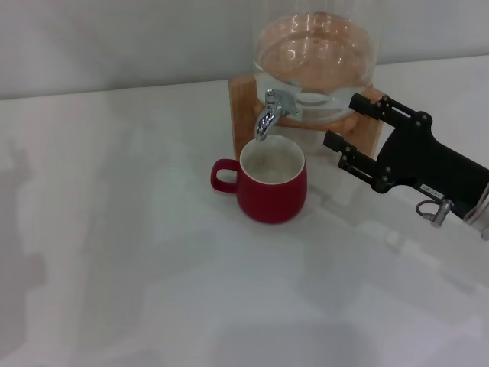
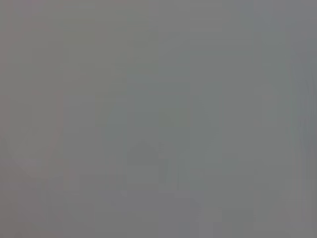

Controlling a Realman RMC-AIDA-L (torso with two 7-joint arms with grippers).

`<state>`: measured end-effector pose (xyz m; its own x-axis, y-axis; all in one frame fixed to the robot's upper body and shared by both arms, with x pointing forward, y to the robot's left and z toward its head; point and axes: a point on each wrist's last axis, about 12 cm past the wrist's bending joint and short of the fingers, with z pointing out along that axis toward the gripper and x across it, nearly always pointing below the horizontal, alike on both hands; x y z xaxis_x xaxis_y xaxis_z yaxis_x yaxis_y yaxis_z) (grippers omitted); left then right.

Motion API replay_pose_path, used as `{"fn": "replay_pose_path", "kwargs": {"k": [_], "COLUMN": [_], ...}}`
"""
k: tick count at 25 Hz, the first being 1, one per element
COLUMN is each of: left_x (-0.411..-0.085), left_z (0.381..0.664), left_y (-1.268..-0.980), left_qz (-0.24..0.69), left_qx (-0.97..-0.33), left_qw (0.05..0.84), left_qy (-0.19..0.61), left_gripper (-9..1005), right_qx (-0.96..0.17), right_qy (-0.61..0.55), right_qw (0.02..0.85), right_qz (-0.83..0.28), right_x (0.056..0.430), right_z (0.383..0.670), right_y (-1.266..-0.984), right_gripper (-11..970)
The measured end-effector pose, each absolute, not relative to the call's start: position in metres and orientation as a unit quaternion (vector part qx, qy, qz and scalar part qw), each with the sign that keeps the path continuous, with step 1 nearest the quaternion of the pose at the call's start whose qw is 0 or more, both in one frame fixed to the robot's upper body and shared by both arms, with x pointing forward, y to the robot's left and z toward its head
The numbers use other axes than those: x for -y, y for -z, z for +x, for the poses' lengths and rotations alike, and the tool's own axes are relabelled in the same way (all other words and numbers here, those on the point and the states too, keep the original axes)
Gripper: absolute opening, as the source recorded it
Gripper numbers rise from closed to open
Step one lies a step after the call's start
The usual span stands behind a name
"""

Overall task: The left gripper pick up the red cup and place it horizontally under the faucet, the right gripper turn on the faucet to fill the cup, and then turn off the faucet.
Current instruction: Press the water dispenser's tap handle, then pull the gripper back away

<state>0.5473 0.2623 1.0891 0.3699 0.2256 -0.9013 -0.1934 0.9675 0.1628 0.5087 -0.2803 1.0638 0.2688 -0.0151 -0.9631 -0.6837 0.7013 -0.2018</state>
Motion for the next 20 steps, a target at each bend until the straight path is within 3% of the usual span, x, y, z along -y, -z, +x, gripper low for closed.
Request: {"fn": "replay_pose_path", "kwargs": {"k": [20], "left_x": [-0.26], "left_z": [0.552], "left_y": [-1.091], "left_qz": [0.019], "left_qx": [-0.546], "left_qw": [0.828], "left_qy": [-0.125], "left_gripper": [423], "right_qx": [-0.522], "right_qy": [-0.308], "right_qw": [0.716], "right_qz": [-0.346], "right_x": [0.259], "right_z": [0.493], "right_y": [-1.066], "right_gripper": [633]}}
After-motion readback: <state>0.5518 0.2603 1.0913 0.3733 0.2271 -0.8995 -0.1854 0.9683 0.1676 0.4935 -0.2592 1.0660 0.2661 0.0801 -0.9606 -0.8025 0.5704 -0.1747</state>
